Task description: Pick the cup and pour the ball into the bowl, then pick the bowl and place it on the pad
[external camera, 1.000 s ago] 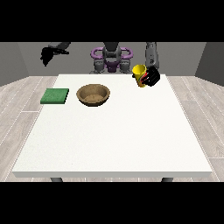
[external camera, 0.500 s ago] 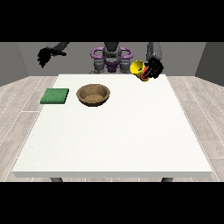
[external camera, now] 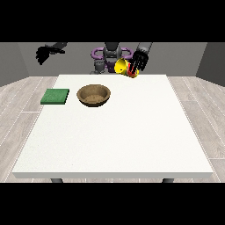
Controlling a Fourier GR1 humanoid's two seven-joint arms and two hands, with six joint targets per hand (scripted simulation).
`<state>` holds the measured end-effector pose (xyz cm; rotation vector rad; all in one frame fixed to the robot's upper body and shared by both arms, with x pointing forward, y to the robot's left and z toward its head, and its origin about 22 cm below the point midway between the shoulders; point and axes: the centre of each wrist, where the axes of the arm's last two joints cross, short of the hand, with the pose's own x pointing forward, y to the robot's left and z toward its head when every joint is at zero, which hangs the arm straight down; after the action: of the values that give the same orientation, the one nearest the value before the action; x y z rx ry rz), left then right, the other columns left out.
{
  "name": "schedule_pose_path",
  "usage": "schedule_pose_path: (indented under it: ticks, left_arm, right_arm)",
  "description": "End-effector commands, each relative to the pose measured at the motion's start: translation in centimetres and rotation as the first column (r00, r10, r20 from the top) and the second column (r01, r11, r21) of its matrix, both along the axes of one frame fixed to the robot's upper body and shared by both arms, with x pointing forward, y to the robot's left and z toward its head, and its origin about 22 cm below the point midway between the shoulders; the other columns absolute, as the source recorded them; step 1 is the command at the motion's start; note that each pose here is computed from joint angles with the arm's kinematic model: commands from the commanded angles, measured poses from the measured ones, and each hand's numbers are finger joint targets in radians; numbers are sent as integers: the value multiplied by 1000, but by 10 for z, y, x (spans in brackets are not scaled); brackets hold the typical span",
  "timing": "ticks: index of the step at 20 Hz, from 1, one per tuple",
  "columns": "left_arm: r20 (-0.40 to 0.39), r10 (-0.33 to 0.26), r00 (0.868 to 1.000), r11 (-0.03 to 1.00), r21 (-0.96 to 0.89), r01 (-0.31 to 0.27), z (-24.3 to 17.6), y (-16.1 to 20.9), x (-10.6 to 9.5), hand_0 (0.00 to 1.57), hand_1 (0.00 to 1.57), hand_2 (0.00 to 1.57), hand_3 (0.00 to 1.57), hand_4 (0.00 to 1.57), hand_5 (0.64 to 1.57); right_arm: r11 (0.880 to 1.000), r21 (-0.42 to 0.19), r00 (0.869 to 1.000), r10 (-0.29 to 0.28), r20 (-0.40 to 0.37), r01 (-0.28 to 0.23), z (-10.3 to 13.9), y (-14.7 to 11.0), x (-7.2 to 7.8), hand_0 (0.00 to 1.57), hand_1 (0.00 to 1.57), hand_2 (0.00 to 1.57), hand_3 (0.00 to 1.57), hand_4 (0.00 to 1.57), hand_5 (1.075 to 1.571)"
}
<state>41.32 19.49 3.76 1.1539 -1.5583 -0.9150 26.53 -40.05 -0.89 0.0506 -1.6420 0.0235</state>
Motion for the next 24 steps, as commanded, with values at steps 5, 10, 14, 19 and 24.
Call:
schedule_pose_path:
  ticks: [5,10,14,19,24]
  left_arm:
    - [15,-135,991,898,424,116,-8,-78,-10,1514,1514,1571,1571,1413,1378]
    - [-26,-207,978,750,637,176,-1,-123,-14,1498,1498,1571,1571,1571,1056]
    - [-65,-245,967,522,832,188,-10,-132,-19,1533,1533,1571,1571,1556,1164]
    - [-22,-258,966,325,940,109,-3,-147,-19,1465,1465,1571,1571,1481,1216]
    - [-53,-287,956,294,946,141,9,-161,-21,1446,1446,1571,1571,1529,1129]
  right_arm:
    - [999,1,997,-37,-61,37,-9,-18,-8,0,0,0,0,0,1571]
    - [1000,14,1000,1,-30,-1,-3,-11,5,0,0,0,0,0,1571]
    - [999,42,999,13,-44,-11,-13,-17,-5,0,0,0,0,0,1570]
    - [1000,22,1000,8,-7,-8,-6,-15,4,0,0,0,0,0,1571]
    - [1000,18,1000,-3,-19,4,-4,-23,3,0,0,0,0,0,1570]
